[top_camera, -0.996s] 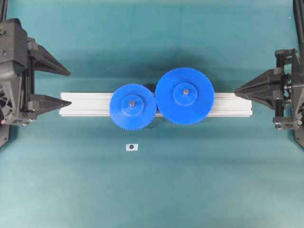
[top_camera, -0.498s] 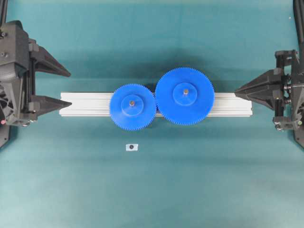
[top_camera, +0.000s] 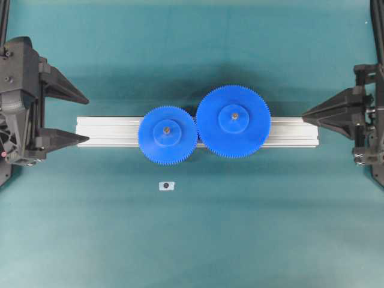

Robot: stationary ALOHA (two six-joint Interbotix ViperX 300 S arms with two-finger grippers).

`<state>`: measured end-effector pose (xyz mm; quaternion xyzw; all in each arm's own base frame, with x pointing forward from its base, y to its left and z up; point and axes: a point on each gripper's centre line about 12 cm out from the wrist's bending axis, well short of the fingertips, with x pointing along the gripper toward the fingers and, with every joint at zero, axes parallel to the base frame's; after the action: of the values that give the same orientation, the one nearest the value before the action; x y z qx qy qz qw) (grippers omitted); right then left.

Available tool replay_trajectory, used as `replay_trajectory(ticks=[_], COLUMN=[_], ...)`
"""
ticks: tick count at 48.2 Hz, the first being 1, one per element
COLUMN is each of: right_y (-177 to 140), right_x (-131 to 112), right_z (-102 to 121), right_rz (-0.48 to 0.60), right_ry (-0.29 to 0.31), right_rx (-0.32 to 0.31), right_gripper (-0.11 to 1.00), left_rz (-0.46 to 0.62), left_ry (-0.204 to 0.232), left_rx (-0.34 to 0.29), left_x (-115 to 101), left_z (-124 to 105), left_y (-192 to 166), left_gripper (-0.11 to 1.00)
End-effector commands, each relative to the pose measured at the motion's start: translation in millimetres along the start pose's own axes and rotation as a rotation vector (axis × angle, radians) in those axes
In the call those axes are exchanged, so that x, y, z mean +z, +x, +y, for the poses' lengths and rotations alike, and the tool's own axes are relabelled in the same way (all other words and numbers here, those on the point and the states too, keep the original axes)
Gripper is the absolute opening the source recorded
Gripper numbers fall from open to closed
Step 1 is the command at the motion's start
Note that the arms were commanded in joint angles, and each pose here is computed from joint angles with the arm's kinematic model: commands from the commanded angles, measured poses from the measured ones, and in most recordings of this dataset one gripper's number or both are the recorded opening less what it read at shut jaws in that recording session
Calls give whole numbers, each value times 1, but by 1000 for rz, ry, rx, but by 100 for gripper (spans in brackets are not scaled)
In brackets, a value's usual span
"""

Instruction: Insert the small gear onto the shaft.

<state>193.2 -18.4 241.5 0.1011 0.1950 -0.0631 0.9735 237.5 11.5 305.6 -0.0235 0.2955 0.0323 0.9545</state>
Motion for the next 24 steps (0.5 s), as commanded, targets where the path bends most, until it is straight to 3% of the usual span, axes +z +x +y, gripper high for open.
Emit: replay_trajectory(ticks=[1,24], right_y=[-2,-4], right_x=[4,-1], right_z=[0,-1], right_rz=[-18,-16], right_ry=[10,9], right_rx=[2,-1], right_gripper=[10,10], left_rz=[-21,-61], left_ry=[6,31], left_rx=[-3,-22], left_x=[6,-2], left_z=[-1,-6], left_y=[-3,2], left_gripper=[86,86])
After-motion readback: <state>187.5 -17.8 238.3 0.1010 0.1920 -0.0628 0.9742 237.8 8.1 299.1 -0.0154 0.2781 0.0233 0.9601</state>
